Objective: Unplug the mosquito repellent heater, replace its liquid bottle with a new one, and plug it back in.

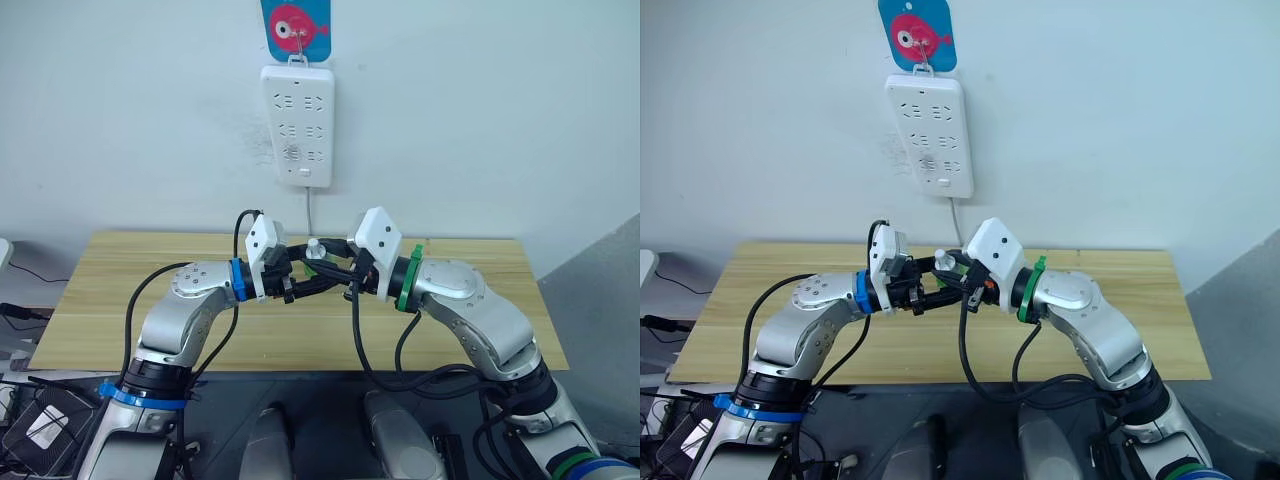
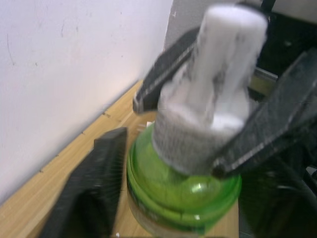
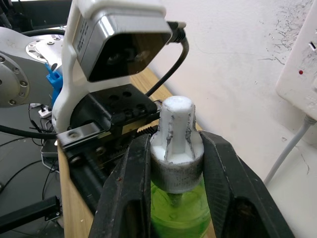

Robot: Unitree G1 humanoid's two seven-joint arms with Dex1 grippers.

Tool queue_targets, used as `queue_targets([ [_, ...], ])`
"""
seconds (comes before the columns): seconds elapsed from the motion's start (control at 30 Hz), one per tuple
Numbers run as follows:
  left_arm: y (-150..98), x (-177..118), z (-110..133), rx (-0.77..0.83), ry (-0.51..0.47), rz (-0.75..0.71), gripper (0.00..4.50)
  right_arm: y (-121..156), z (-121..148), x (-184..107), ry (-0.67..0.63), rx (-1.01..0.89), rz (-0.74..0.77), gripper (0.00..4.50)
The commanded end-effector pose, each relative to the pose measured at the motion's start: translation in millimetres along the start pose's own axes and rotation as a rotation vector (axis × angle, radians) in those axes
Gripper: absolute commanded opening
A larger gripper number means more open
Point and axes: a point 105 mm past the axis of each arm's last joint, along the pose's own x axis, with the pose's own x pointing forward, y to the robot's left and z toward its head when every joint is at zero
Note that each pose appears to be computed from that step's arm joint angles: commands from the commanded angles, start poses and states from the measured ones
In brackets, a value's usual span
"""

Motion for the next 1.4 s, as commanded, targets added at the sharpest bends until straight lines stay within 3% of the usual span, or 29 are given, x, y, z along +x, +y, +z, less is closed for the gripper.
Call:
queue_targets([
  [0.03, -5, -4, 7, 0.034, -0.007, -0.017, 2.26, 4, 10, -6, -0.042, -0.016, 0.024, 1.04],
  [0.2, -10, -10, 0, 0.029, 0.037, -0.036, 2.26, 1, 9, -11, -0.042, -0.015, 0.072, 1.04],
  [0.47, -9, -10, 5, -0.011, 0.001, 0.006, 2.26, 0, 12, -12, -0.06, -0.008, 0.1, 1.04],
  [0.53, -8, -10, 5, 0.01, 0.008, 0.013, 3.03, 0, 12, -12, -0.062, -0.007, 0.101, 1.04],
  [0.67, -11, -10, 0, 0.017, 0.043, 0.009, 4.12, 1, 13, -11, -0.065, -0.005, 0.1, 1.04],
  [1.03, -11, -3, 6, 0.019, 0.003, 0.021, 4.16, 3, 12, -11, -0.061, -0.004, 0.105, 1.04],
  [1.13, -16, 0, 4, 0.007, 0.0, -0.005, 3.57, 4, 12, -11, -0.061, -0.004, 0.108, 1.04],
  [1.27, -19, -2, -1, -0.01, 0.021, -0.02, 2.35, 4, 13, -11, -0.064, 0.001, 0.113, 1.04],
  [1.4, -22, -6, -3, -0.011, 0.044, -0.037, 2.26, 8, 12, -12, -0.08, 0.013, 0.16, 1.04],
])
